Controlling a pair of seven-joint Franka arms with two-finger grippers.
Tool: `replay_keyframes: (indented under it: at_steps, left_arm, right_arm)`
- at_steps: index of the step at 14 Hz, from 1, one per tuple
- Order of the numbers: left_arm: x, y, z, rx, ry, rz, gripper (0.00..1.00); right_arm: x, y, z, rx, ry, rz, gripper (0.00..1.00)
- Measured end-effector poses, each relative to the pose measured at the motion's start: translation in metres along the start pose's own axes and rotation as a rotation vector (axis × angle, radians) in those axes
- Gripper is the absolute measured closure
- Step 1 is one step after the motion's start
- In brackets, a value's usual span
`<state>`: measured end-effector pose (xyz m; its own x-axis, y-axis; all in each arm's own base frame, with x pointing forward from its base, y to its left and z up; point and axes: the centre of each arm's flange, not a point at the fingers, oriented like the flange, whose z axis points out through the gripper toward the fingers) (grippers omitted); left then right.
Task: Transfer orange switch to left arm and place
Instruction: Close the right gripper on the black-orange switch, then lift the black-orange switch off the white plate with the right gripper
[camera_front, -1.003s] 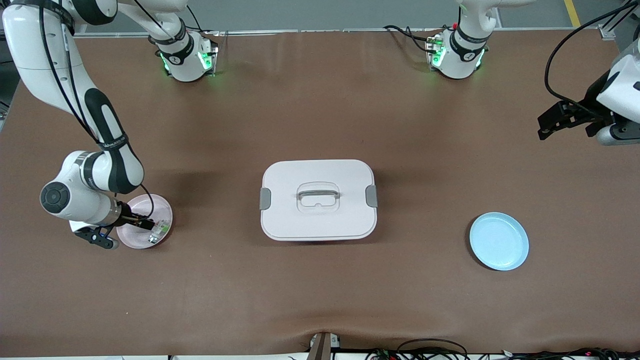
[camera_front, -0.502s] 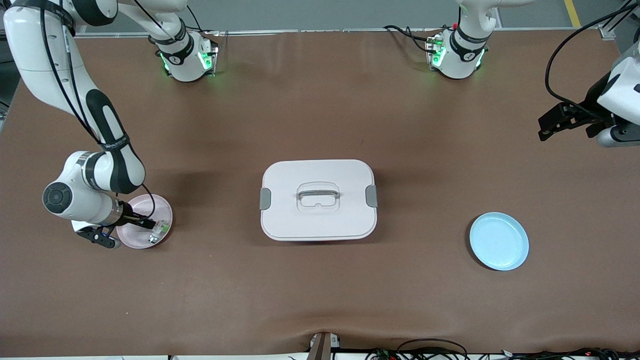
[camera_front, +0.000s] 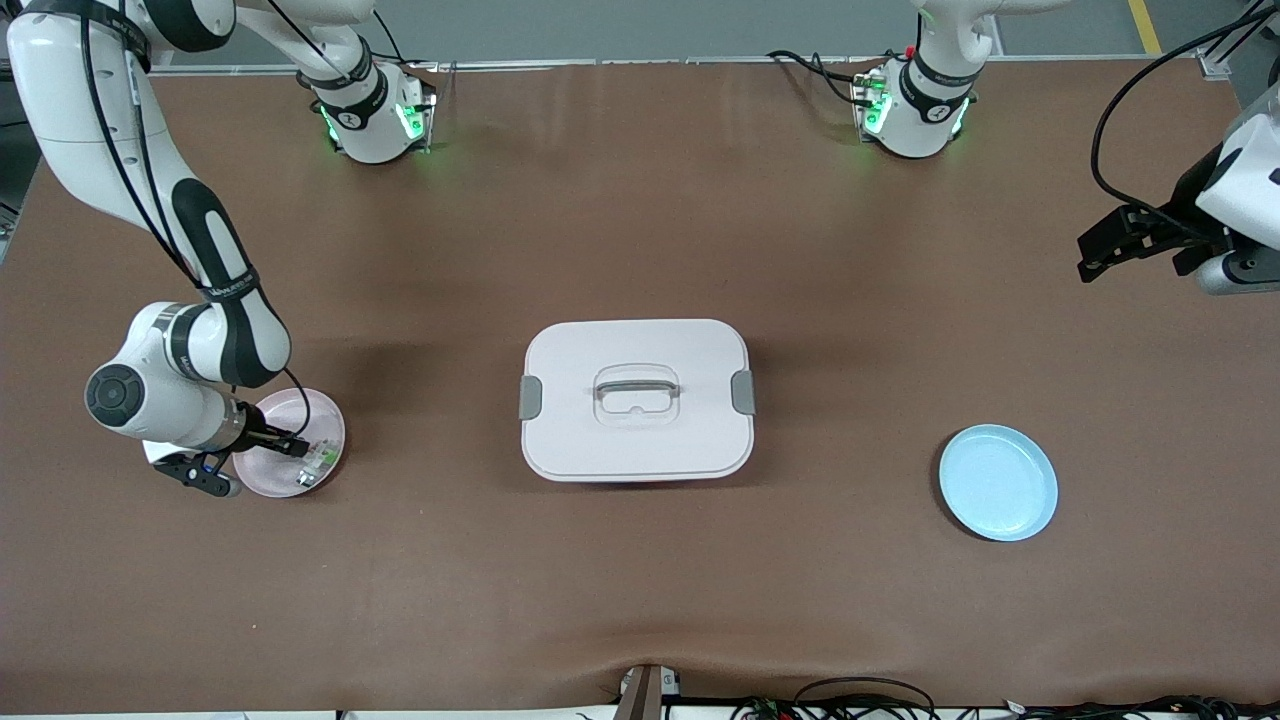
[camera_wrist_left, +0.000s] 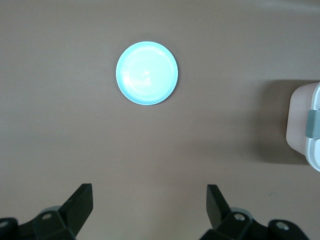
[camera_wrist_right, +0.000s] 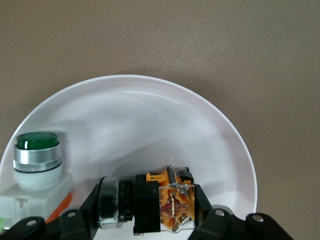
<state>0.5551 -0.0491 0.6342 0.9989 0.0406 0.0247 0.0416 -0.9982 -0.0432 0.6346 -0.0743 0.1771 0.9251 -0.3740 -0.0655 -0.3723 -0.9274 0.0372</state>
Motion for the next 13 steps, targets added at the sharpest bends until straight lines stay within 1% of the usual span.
replay_keyframes:
  at_steps: [1,3,4,6,9,10,11,13]
  left_arm:
    - [0.000,-0.001,0.000,0.000,0.000,-0.001,0.00]
    - [0.000,-0.002,0.000,0.000,0.000,-0.004,0.00]
    - [0.000,-0.003,0.000,0.000,0.000,-0.005,0.00]
    - [0.000,-0.003,0.000,0.000,0.001,-0.005,0.00]
    - [0.000,-0.003,-0.001,0.000,0.001,-0.005,0.00]
    - [0.000,-0.003,0.000,0.000,0.001,-0.005,0.00]
    - [0.000,-0.003,0.000,0.000,0.001,-0.005,0.00]
    - [0.001,-0.003,0.000,0.000,-0.001,-0.005,0.00]
  right_arm:
    - [-0.001,0.000,0.000,-0.004,-0.015,-0.001,0.27]
    - [-0.007,0.001,-0.003,-0.017,-0.069,-0.001,0.27]
    - [-0.008,0.002,-0.008,-0.022,-0.085,-0.001,0.27]
    - [-0.011,0.005,-0.022,-0.028,-0.115,0.000,0.27]
    - [-0.015,0.022,-0.048,-0.029,-0.183,-0.012,0.27]
    - [-0.016,0.026,-0.057,-0.016,-0.199,-0.003,0.27]
    - [-0.017,0.027,-0.066,0.011,-0.217,0.013,0.27]
    - [-0.020,0.022,-0.085,0.089,-0.247,0.051,0.27]
